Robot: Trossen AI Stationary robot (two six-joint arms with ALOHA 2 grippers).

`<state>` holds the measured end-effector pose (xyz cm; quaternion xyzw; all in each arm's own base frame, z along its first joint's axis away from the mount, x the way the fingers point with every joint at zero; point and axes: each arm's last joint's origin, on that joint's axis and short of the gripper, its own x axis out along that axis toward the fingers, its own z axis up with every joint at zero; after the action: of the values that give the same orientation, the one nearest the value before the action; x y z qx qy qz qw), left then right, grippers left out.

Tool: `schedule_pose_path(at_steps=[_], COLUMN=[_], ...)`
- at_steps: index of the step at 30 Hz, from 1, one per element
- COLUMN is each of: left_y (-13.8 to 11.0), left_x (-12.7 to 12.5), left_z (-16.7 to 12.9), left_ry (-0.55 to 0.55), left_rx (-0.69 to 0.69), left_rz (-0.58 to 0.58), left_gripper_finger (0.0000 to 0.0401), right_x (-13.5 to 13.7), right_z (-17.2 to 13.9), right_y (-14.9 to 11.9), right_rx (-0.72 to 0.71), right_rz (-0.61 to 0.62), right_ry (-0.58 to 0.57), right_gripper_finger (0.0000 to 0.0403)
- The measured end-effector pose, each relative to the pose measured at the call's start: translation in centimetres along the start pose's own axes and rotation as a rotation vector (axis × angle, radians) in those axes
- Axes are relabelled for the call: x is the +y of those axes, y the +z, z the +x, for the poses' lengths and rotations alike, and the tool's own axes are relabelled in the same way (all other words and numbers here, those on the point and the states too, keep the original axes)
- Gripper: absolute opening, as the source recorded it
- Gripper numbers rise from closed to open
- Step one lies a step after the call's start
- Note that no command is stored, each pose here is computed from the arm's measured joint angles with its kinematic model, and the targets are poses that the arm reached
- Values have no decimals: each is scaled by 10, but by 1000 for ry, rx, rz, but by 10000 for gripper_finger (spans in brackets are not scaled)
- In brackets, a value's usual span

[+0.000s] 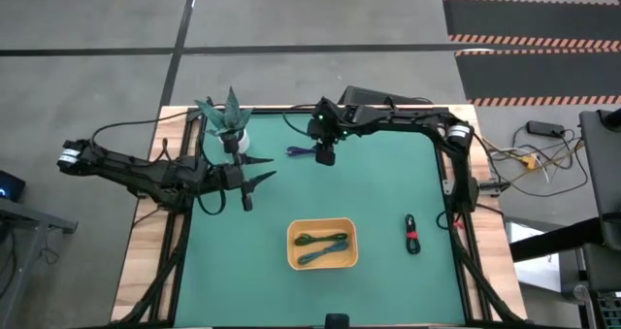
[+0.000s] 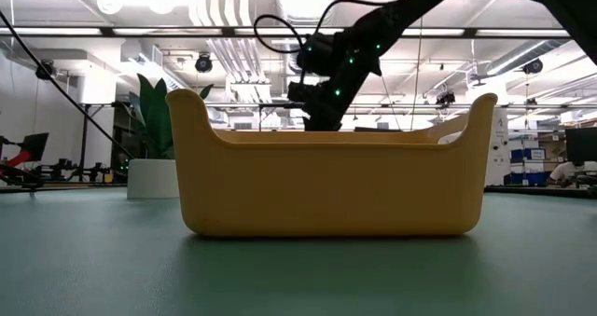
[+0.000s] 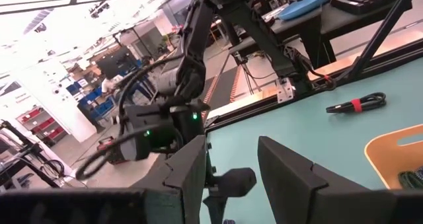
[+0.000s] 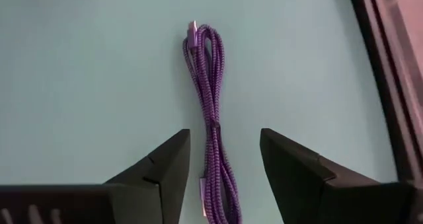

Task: Pick and place USB-C Cables
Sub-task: Put the violet charger cable into the yellow bin

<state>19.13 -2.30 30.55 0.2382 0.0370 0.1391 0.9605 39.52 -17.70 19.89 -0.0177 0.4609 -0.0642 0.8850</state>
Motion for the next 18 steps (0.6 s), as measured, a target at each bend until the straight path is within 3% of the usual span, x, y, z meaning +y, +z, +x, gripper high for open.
schedule_pose_path(at_steps=[11,18], left_y=[0,0], left_x=[0,0], left_z=[0,0], left_ry=[0,0], left_rx=[-1,-1], left_rz=[1,0], left_gripper_finger=[123,123], right_x=[-6,-7], right_z=[40,46], right_y=[-22,-27], right_rx=[97,122], right_rz=[26,21], right_ry=[30,43], right_gripper_finger=[183,182])
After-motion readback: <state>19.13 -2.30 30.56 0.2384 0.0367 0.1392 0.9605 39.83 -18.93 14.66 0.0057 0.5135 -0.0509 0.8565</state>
